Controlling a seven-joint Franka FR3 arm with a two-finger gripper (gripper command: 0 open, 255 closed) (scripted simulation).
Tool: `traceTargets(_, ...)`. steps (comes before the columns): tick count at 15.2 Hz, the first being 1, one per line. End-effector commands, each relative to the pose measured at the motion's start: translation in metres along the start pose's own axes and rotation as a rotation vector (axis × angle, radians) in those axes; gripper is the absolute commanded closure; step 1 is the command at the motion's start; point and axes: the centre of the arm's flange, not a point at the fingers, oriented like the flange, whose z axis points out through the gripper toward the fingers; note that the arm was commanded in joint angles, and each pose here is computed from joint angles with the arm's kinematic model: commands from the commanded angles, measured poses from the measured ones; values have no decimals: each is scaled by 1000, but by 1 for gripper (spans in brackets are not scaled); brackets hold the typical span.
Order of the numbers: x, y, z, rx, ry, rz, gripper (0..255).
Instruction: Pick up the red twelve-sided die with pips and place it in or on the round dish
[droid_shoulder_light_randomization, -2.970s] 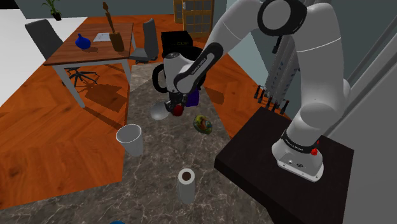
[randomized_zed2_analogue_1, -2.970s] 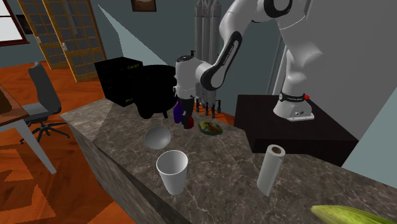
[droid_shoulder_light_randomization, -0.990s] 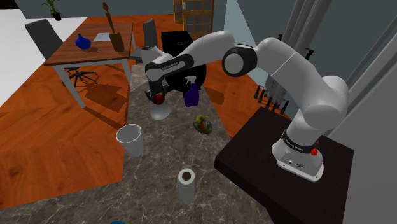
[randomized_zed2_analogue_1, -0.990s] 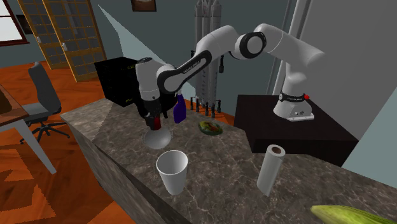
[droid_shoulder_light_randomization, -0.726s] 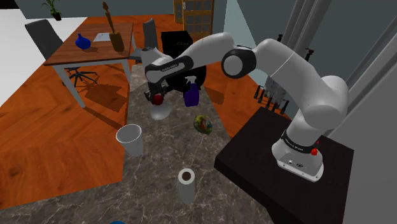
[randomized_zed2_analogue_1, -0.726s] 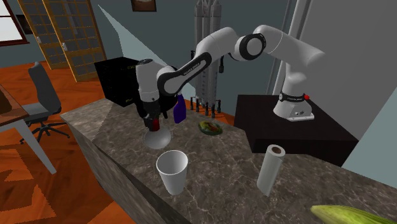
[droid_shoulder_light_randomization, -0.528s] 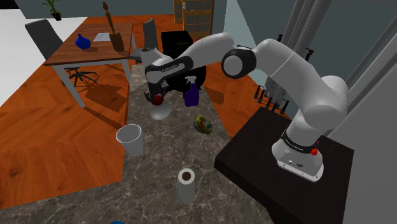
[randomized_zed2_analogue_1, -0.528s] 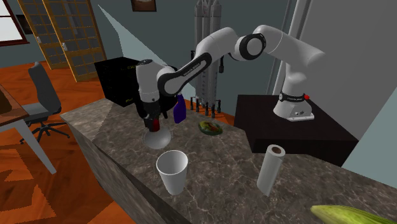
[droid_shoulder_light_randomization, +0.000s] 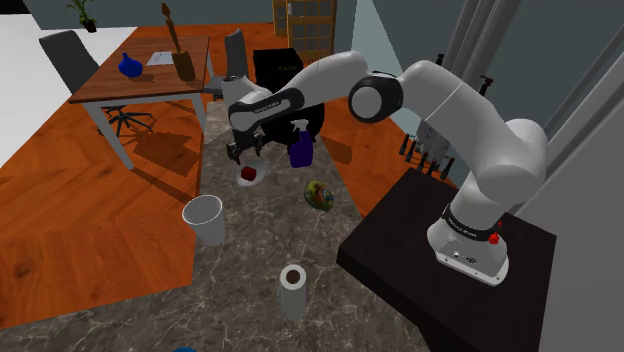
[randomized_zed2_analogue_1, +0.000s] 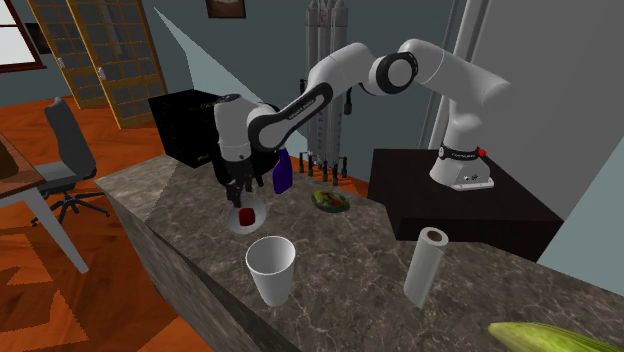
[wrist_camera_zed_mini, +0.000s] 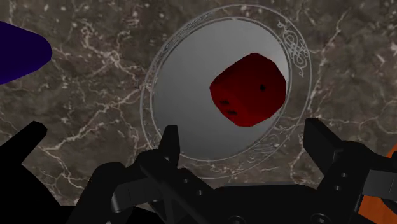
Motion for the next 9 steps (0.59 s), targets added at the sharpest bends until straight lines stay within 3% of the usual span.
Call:
traceTargets(1,-2,5,10,-8,-16,6,0)
traceTargets(2,0,4,12,-8,-16,5,0)
traceTargets(6,1,4,-38,-8,-16,5,0)
traceTargets(9,1,4,-38,-8,-16,5,0)
